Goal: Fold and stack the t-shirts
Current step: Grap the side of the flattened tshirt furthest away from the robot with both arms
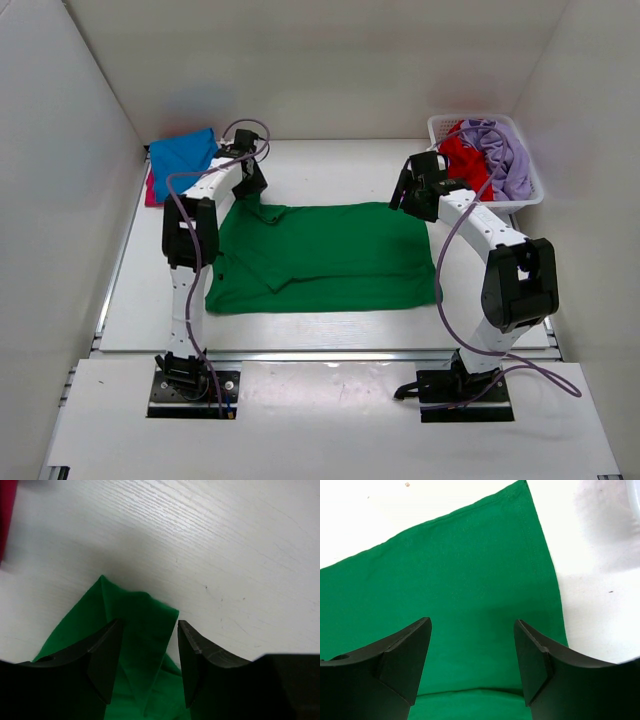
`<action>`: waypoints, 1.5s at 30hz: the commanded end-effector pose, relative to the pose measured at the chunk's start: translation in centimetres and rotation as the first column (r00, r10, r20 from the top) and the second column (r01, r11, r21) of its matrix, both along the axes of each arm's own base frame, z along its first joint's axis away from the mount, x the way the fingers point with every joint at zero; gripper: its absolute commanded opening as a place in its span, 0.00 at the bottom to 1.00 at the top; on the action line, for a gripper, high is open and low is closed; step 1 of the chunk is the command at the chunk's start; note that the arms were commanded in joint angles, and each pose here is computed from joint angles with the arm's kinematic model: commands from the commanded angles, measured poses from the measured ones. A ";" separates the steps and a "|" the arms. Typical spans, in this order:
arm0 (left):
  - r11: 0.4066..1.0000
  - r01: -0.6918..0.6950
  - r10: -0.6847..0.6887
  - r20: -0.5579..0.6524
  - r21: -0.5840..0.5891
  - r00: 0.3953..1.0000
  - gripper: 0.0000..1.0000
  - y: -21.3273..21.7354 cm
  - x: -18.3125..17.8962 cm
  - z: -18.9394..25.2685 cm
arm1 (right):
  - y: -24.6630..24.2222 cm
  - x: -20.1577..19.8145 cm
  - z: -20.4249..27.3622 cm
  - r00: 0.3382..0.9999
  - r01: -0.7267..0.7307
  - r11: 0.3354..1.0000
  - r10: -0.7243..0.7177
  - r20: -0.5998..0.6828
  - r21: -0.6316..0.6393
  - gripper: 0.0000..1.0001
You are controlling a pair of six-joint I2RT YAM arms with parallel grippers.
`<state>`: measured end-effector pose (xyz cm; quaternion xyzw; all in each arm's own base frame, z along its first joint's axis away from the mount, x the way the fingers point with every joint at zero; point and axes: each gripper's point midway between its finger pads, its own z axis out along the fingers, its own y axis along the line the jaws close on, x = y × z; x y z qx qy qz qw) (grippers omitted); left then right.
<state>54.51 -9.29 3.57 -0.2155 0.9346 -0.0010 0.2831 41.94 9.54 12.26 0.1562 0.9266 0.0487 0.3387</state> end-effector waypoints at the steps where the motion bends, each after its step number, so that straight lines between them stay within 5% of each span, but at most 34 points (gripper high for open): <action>1: 1.000 -0.004 0.004 0.025 0.001 1.000 0.59 0.3 1.2 0.9 | -0.2 1.1 1.1 0.999 0.013 1.000 -0.013 0.041 0.002 0.65; 10: 1.000 -0.007 0.008 0.042 -0.014 0.999 0.58 0.1 2.8 1.5 | 0.2 1.2 0.5 1.000 0.003 1.000 -0.003 0.027 0.001 0.64; 21: 1.000 0.000 0.000 -0.007 0.025 1.000 0.00 -0.9 4.4 2.5 | -0.9 4.1 -0.2 0.998 0.040 0.998 -0.037 0.057 -0.057 0.64; 28: 0.999 0.044 -0.042 -0.099 0.014 0.994 0.28 -1.0 2.5 1.4 | -0.3 7.3 -0.9 0.997 0.067 0.996 -0.064 0.046 -0.055 0.65; 33: 0.999 0.047 -0.047 -0.061 0.001 0.997 0.51 -0.6 3.0 3.2 | 0.4 7.1 -1.4 0.998 0.048 0.997 -0.046 0.030 -0.064 0.65; 45: 0.997 0.058 -0.063 -0.092 -0.055 0.994 0.53 -1.0 2.3 3.0 | -0.2 6.5 -1.9 0.998 0.059 0.997 -0.058 0.034 -0.049 0.64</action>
